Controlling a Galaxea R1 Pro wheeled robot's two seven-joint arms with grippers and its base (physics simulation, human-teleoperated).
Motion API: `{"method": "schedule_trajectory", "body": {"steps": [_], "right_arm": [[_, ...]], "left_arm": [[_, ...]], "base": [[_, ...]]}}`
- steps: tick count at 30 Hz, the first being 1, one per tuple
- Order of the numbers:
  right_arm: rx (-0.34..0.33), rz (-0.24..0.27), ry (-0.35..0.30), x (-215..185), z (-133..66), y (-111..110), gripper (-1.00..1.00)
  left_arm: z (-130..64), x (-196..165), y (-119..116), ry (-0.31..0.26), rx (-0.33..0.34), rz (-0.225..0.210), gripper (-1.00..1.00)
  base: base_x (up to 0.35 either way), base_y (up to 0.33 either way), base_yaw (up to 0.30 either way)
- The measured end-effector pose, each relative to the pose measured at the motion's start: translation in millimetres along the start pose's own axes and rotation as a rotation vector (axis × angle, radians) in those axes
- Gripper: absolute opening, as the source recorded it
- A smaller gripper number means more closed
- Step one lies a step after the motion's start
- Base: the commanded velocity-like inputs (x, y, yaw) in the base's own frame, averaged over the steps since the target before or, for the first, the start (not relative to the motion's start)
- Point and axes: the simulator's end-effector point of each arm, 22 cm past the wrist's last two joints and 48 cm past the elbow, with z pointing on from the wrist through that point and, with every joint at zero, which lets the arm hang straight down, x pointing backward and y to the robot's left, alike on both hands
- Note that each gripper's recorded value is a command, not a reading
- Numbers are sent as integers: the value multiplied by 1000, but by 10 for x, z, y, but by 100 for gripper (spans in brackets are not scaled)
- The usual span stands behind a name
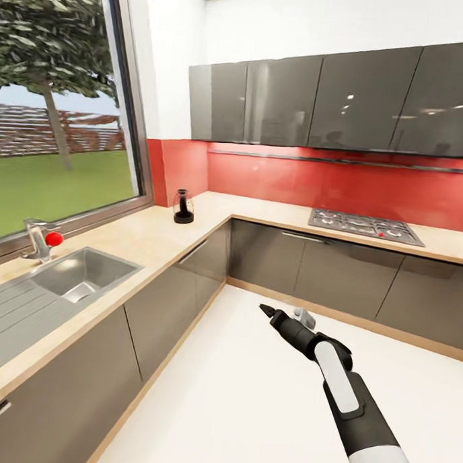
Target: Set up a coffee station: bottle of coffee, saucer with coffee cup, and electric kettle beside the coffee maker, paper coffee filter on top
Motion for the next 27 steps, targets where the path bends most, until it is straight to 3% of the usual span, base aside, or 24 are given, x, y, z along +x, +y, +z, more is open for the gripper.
{"method": "schedule_trajectory", "body": {"steps": [4, 7, 8, 9, 10, 13, 17, 20, 24, 27], "right_arm": [[133, 37, -17, -188, -113, -756, 100], [338, 11, 95, 316, -146, -1663, 100], [410, -27, 125, 496, -186, -1948, 100], [527, -144, 132, 695, -283, -2401, 100], [585, -204, 143, 848, -360, -2663, 100], [676, -347, 171, 1271, -590, -3153, 100], [749, -435, 351, 2005, -1020, -3592, 100], [771, -500, 497, 2528, -1356, -3761, 100], [767, -546, 554, 2734, -1503, -3812, 100], [739, -548, 572, 2901, -1443, -3688, 100]], "left_arm": [[0, -14, -11, -3, 4, 0, 100], [-3, -5, -71, -2, 12, -2, 100], [-5, 1, -99, -1, 16, -3, 100], [-8, 10, -146, -1, 22, -5, 100], [-10, 15, -177, 1, 26, -5, 100], [-18, 27, -282, 1, 39, -8, 100], [-24, 40, -348, 3, 48, -9, 100], [-29, 51, -396, 1, 54, 7, 100], [-40, -78, -456, -69, 64, 38, 100], [-49, -167, -472, -108, 67, 45, 100]], "base": [[0, 0, -300], [0, 0, -300], [0, 0, -300], [0, 0, -300], [0, 0, -293], [0, 0, -263], [0, 0, -166], [0, 0, -48], [0, 0, -9], [0, 0, -1]]}}
